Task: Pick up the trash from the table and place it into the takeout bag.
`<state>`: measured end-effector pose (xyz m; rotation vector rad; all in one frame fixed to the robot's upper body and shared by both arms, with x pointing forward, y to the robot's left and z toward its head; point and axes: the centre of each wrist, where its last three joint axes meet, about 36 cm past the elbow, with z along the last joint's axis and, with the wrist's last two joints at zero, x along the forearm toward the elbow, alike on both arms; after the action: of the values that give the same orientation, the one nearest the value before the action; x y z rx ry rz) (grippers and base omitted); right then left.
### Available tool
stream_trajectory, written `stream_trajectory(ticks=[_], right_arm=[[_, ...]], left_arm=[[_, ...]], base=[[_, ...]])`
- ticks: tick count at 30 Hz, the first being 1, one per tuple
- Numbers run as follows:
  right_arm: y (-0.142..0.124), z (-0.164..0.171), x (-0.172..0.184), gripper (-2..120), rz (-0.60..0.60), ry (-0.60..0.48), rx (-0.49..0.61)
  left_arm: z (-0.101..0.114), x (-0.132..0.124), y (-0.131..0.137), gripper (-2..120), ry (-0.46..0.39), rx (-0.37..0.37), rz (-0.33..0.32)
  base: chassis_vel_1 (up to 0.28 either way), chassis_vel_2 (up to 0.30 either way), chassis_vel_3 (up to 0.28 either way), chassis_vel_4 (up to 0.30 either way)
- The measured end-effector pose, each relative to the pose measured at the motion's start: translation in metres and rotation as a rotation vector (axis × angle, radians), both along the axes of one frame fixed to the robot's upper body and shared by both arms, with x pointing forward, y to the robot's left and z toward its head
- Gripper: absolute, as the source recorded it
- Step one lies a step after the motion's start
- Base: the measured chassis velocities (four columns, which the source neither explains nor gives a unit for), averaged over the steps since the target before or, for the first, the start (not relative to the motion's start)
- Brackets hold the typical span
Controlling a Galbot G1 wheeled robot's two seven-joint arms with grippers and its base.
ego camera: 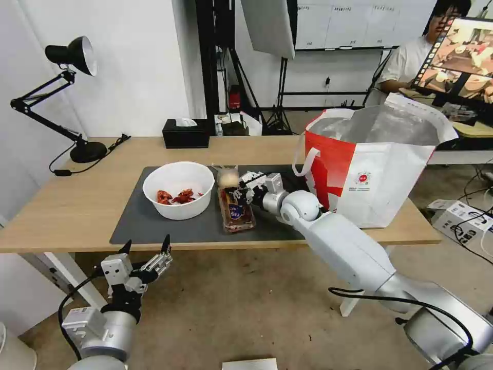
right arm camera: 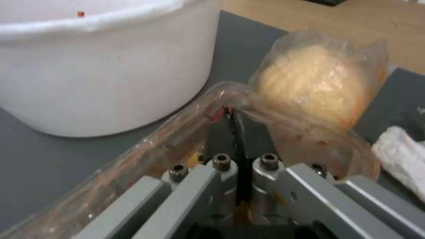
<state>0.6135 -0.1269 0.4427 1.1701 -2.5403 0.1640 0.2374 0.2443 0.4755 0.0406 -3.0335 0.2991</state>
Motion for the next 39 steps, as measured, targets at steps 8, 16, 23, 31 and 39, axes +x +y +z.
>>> stream_trajectory(ticks=[8,16,23,31,39], right_arm=[[0.002,0.000,-0.004,0,-0.005,0.000,0.000],[0.002,0.005,-0.006,0,-0.008,-0.010,0.011],[0.002,0.008,-0.008,0,-0.008,-0.013,0.018],[0.004,0.015,-0.005,0,-0.007,-0.016,0.036],[0.011,0.018,0.000,0,-0.004,-0.016,0.038]], left_arm=[[0.000,0.002,0.000,100,-0.002,-0.004,-0.006],[-0.002,0.006,0.000,100,-0.003,-0.025,-0.025],[-0.001,0.017,0.003,100,-0.001,-0.090,-0.087],[0.009,0.050,0.012,100,0.038,-0.249,-0.224],[0.010,0.078,0.014,100,0.123,-0.446,-0.291]], base=[[0.000,0.000,0.000,0.000],[0.000,0.000,0.000,0.000],[0.000,0.000,0.000,0.000],[0.000,0.000,0.000,0.000],[0.000,0.000,0.000,0.000]])
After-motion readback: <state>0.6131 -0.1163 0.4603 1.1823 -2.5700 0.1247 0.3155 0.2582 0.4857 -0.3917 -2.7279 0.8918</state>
